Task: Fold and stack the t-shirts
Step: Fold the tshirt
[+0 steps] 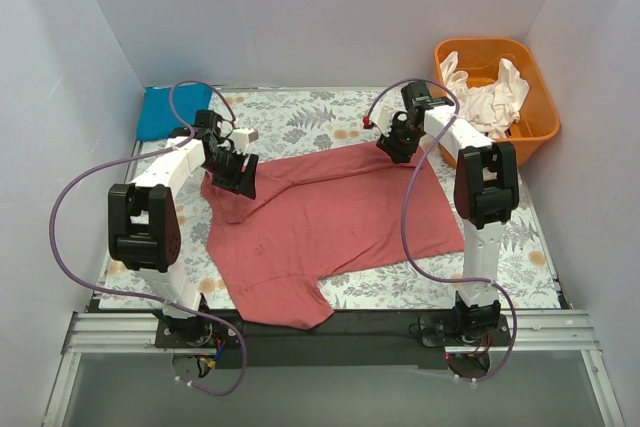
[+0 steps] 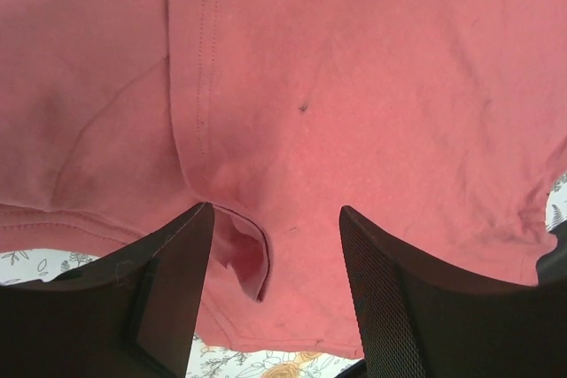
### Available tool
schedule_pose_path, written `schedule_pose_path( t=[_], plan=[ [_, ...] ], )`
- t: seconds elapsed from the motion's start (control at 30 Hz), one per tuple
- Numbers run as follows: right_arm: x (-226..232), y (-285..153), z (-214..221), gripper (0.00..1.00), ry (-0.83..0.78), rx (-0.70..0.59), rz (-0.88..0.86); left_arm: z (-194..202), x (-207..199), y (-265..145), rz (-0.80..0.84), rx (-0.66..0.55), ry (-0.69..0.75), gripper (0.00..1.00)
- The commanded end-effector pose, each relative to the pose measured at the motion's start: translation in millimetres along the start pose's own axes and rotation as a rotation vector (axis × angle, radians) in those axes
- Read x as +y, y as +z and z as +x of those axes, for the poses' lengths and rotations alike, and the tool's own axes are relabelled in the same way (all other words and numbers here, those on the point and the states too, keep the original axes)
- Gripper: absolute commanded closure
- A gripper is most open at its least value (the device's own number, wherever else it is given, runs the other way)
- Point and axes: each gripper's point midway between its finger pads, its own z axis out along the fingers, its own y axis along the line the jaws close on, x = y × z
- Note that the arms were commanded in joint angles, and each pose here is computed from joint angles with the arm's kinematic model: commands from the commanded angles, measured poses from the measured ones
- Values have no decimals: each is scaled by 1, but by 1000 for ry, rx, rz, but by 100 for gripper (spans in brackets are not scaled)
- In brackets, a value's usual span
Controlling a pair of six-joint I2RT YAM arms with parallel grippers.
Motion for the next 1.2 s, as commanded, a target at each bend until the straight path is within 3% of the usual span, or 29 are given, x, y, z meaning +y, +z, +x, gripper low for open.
schedule_pose_path(
  t=[0.0, 0.33, 0.43, 0.57, 0.67, 0.73, 0.9, 1.03, 1.17],
  plan=[
    [-23, -10, 2, 44, -81, 33, 65, 12, -1, 0, -36, 45, 15, 42],
    [-37, -4, 24, 43, -152, 114, 119, 34, -9, 16, -28, 119, 5, 44],
    [-39, -4, 28, 46, -182, 139, 124, 33, -9, 15, -29, 117, 8, 49],
    [-43, 1, 38, 49, -209, 171, 127, 32, -7, 12, -45, 104, 16, 72],
    [-47, 2, 41, 53, -225, 180, 136, 32, -14, 8, -19, 87, 38, 96],
    [-47, 3, 42, 56, -237, 187, 138, 32, -20, 3, -1, 71, 76, 100],
    [-43, -6, 43, 52, -239, 177, 138, 50, -24, 0, -5, 88, 132, 100],
    [-27, -18, 40, 33, -276, 131, 94, 50, -30, -1, 0, 69, 177, 100],
    [-18, -11, 54, 29, -309, 157, 54, 58, -39, -1, 10, 68, 274, 100]
  ],
)
